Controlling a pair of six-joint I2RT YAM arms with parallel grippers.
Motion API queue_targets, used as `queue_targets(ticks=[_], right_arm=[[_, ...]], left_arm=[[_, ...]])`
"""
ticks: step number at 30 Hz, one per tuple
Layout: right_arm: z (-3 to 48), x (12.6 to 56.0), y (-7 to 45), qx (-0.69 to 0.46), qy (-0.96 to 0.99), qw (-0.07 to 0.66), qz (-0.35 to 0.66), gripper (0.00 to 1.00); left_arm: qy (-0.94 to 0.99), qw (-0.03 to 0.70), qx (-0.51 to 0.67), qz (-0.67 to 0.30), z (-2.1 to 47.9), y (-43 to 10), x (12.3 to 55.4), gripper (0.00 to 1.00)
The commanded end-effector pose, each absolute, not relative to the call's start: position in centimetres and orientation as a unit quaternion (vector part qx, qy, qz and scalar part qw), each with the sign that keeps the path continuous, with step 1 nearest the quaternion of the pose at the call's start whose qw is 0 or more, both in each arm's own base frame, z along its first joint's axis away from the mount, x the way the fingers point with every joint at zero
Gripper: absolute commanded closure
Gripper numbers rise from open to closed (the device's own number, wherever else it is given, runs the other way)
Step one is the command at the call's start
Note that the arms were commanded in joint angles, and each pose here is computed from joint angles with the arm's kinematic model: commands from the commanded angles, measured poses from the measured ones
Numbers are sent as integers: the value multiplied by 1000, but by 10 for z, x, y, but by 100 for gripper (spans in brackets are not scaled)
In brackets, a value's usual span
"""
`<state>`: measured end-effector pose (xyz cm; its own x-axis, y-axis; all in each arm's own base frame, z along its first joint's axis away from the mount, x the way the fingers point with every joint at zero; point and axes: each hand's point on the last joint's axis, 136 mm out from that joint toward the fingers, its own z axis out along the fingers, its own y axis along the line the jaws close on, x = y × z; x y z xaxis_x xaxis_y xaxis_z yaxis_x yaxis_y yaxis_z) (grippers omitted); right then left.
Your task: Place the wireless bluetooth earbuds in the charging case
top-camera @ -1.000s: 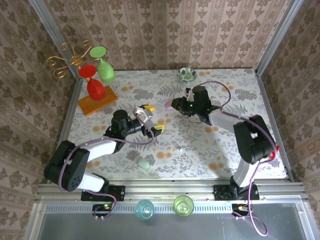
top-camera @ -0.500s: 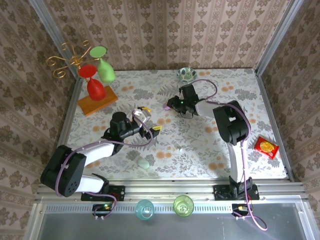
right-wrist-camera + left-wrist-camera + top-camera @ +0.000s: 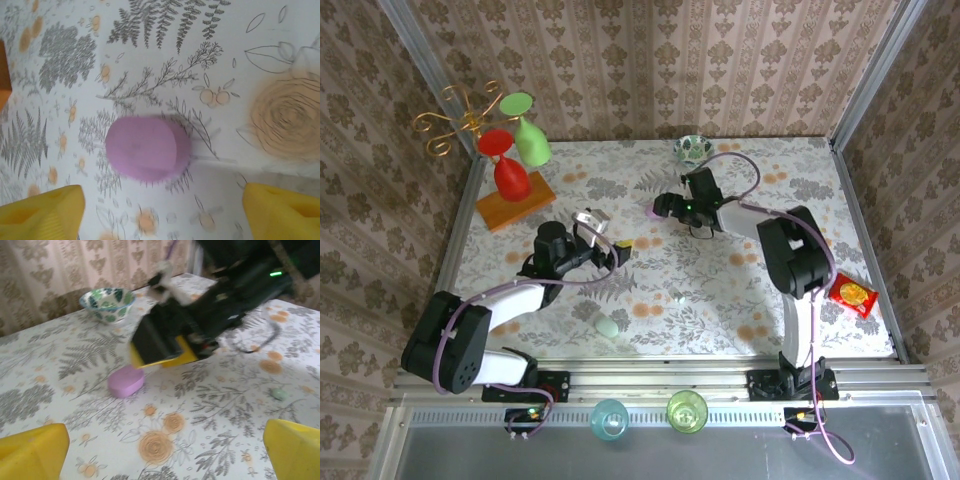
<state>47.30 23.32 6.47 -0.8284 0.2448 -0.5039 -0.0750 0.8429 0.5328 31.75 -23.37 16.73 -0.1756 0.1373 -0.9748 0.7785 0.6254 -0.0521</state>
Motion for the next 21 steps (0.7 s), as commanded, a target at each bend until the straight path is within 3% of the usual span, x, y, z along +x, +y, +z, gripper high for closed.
queue_targets(ticks=[1, 15, 21], right_arm=[[105, 451, 233, -43, 899, 351, 258, 13], [123, 250, 324, -407, 783, 379, 276, 8], [103, 197, 371, -516, 719, 376, 275, 8]], left_arm=[[740, 559, 256, -272, 173, -214, 335, 0], [778, 558, 149, -247, 171, -178, 365, 0], [780, 558, 137, -248, 171, -175, 368, 0]])
